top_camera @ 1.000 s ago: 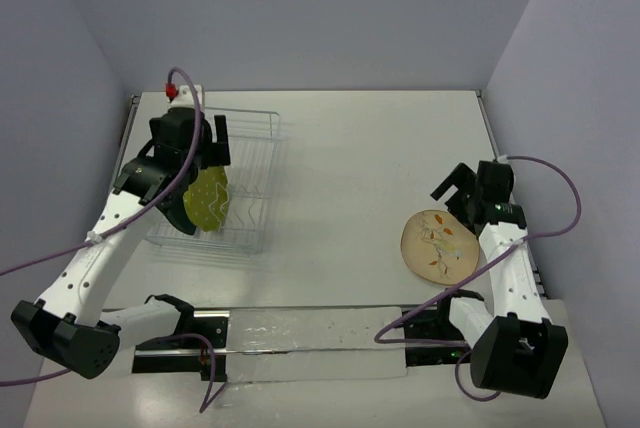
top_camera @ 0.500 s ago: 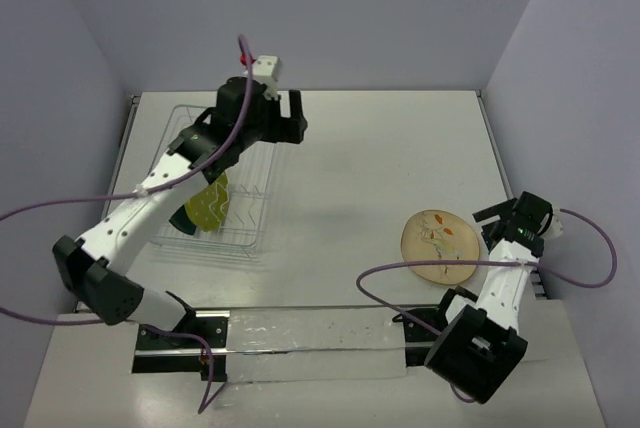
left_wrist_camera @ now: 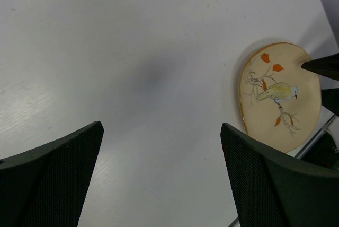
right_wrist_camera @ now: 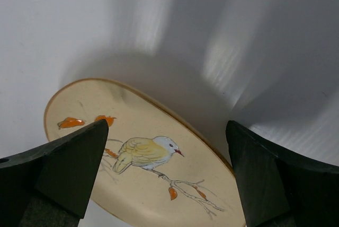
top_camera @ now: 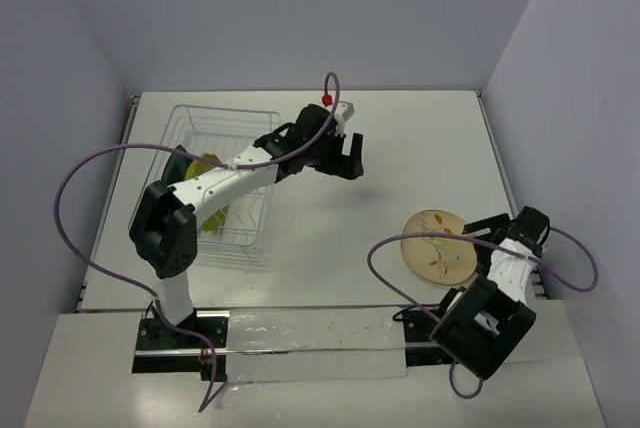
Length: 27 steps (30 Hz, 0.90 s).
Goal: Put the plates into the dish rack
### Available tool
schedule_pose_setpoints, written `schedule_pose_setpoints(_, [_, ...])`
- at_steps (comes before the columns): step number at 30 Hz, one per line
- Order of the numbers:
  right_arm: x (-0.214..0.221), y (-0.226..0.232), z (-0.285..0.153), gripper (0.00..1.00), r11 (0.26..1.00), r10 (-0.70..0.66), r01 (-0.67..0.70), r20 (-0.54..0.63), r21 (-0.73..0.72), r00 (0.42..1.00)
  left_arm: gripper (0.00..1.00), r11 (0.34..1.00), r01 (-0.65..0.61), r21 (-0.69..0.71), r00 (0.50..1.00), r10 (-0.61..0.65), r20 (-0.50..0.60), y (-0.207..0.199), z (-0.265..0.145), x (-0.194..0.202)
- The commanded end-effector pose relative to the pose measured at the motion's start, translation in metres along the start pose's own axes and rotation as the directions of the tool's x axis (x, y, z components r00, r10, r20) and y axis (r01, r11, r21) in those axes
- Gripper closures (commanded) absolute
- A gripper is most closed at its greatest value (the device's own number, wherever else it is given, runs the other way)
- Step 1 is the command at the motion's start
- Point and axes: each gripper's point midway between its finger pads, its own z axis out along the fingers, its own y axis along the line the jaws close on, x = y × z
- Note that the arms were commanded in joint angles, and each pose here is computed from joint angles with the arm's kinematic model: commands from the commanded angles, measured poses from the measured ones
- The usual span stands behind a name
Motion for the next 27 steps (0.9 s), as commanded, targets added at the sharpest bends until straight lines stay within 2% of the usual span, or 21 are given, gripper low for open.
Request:
schedule_pose_setpoints(1, [0.014,0.017,0.010,0.00,0.994,-0.055,0.047,-0.080,-0.099,0.995,0.01,0.988,0.057,0.142,0.998,-0.054,-0.030,-0.039,0.027,0.018])
schedule_pose_setpoints(7, [0.044,0.030,0.012,0.00,0.980,-0.153,0.127,-0.173,-0.152,0.973,0.01,0.949,0.177,0.262,0.978,-0.139,-0.156,-0.076,0.067,0.071])
schedule_pose_setpoints(12, [0.053,0.039,0.009,0.01,0.967,-0.192,0.154,-0.183,-0.205,0.964,0.01,0.952,0.185,0.243,0.969,-0.136,-0.207,-0.097,0.087,0.104])
schedule_pose_setpoints(15, [0.055,0.038,0.008,0.05,0.965,-0.214,0.180,-0.174,-0.192,0.961,0.03,0.956,0.201,0.214,0.962,-0.151,-0.228,-0.101,0.093,0.119])
schedule_pose_setpoints(18, [0.056,0.039,0.007,0.00,0.963,-0.221,0.188,-0.167,-0.195,0.961,0.05,0.955,0.229,0.187,0.954,-0.181,-0.240,-0.101,0.095,0.129])
schedule_pose_setpoints(22, [0.058,0.039,0.008,0.00,0.962,-0.223,0.188,-0.175,-0.198,0.959,0.14,0.942,0.280,0.184,0.933,-0.221,-0.285,-0.102,0.104,0.157])
schedule_pose_setpoints(27, [0.066,0.039,0.009,0.00,0.959,-0.234,0.191,-0.204,-0.208,0.951,0.22,0.944,0.282,0.169,0.928,-0.224,-0.297,-0.107,0.114,0.169])
